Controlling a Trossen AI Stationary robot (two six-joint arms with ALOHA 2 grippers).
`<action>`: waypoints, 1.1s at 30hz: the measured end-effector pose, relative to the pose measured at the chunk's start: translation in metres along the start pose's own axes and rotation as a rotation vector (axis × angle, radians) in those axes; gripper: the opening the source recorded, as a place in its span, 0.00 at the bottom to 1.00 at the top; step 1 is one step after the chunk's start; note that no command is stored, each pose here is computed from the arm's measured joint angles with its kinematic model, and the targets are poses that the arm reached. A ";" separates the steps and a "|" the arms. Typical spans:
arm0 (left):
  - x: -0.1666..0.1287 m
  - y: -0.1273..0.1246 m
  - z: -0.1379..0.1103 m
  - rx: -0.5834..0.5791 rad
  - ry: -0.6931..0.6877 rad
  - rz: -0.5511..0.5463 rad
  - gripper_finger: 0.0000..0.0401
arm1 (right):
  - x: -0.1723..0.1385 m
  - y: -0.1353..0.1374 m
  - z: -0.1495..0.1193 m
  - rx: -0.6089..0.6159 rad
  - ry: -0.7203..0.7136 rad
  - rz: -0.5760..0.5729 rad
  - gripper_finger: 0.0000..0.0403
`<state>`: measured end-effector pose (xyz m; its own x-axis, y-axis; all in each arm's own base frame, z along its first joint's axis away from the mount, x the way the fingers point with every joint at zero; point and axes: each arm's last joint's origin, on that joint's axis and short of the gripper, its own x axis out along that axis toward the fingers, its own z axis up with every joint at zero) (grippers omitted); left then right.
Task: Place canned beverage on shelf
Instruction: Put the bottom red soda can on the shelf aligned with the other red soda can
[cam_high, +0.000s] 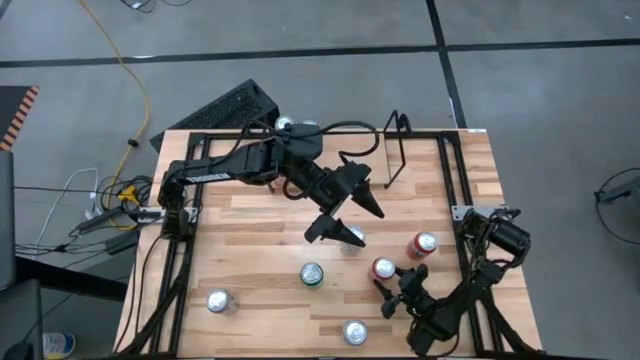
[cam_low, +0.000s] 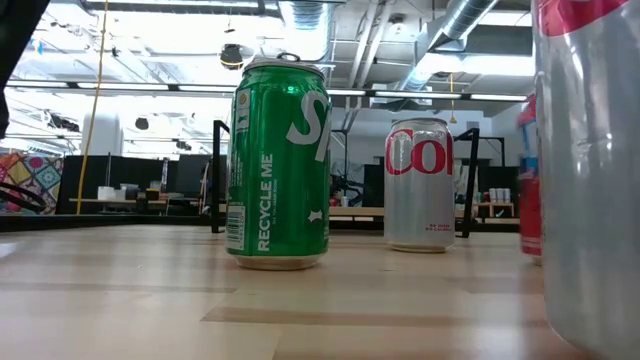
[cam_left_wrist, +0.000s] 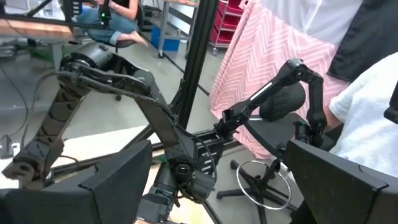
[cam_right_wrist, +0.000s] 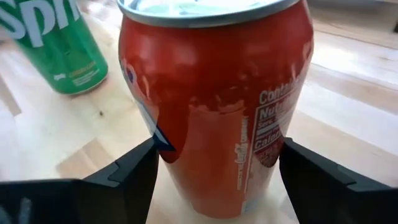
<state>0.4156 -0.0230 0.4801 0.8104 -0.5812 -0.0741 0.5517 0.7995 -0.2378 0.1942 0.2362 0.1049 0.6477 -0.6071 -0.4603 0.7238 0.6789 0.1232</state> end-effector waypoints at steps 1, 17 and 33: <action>-0.001 0.001 0.000 -0.009 0.006 0.004 0.89 | 0.002 0.001 0.001 0.006 0.002 -0.001 0.73; -0.015 0.020 -0.018 -0.041 0.177 0.077 0.89 | 0.006 0.009 0.002 0.069 0.021 0.013 0.55; 0.001 0.030 -0.054 0.133 0.390 0.147 0.89 | 0.012 0.012 0.019 -0.015 0.051 -0.028 0.55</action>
<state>0.4222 -0.0078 0.4205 0.7609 -0.4532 -0.4644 0.4775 0.8757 -0.0723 0.2154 0.2293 0.1177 0.6137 -0.6044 -0.5081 0.7379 0.6680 0.0967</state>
